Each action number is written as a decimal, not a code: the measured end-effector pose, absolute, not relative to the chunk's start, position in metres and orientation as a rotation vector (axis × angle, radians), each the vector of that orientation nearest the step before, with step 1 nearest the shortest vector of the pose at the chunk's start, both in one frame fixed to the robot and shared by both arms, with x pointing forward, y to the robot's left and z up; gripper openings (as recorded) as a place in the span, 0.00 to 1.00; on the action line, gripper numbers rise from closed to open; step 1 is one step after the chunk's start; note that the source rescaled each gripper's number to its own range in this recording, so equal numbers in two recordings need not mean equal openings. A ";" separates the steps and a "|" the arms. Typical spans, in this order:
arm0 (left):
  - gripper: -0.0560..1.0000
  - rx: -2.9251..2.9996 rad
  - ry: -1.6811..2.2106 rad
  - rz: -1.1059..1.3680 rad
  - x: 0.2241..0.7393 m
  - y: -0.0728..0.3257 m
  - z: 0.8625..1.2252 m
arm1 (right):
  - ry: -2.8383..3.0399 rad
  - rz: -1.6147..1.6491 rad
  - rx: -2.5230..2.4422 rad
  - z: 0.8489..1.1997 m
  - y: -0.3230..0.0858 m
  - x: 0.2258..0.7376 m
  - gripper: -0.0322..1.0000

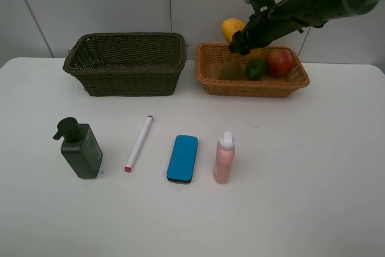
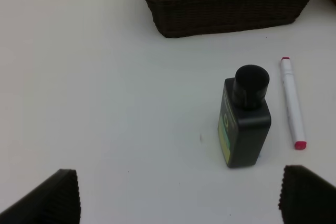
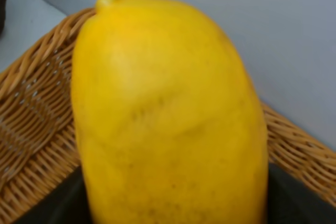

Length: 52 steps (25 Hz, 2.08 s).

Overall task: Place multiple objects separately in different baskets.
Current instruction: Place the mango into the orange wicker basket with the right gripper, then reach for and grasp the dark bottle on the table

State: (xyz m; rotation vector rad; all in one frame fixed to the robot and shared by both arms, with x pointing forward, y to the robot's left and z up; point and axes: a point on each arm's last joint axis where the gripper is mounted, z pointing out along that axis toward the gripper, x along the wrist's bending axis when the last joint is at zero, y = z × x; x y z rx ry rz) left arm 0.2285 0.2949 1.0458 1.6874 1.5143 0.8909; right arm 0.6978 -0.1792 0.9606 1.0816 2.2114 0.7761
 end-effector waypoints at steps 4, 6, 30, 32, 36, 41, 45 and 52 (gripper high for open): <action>1.00 1.687 1.514 0.891 0.229 0.295 1.046 | 2.209 0.774 1.076 0.961 -0.179 0.698 0.38; 1.00 1.687 1.514 0.891 0.229 0.295 1.046 | 2.204 0.771 1.066 0.961 -0.180 0.699 0.73; 1.00 1.687 1.514 0.891 0.229 0.295 1.046 | 2.316 0.762 1.080 0.988 -0.179 0.680 1.00; 1.00 1.687 1.514 0.891 0.229 0.295 1.046 | 2.341 0.765 1.078 1.000 -0.179 0.674 1.00; 1.00 1.687 1.514 0.891 0.229 0.295 1.046 | 2.403 0.764 1.065 1.024 -0.180 0.657 1.00; 1.00 1.687 1.514 0.891 0.229 0.295 1.046 | 2.468 0.765 1.045 1.056 -0.182 0.634 1.00; 1.00 1.687 1.514 0.891 0.229 0.295 1.046 | 2.540 0.739 1.033 1.071 -0.185 0.617 1.00; 1.00 1.687 1.514 0.891 0.229 0.295 1.046 | 2.677 0.671 1.018 1.091 -0.190 0.588 1.00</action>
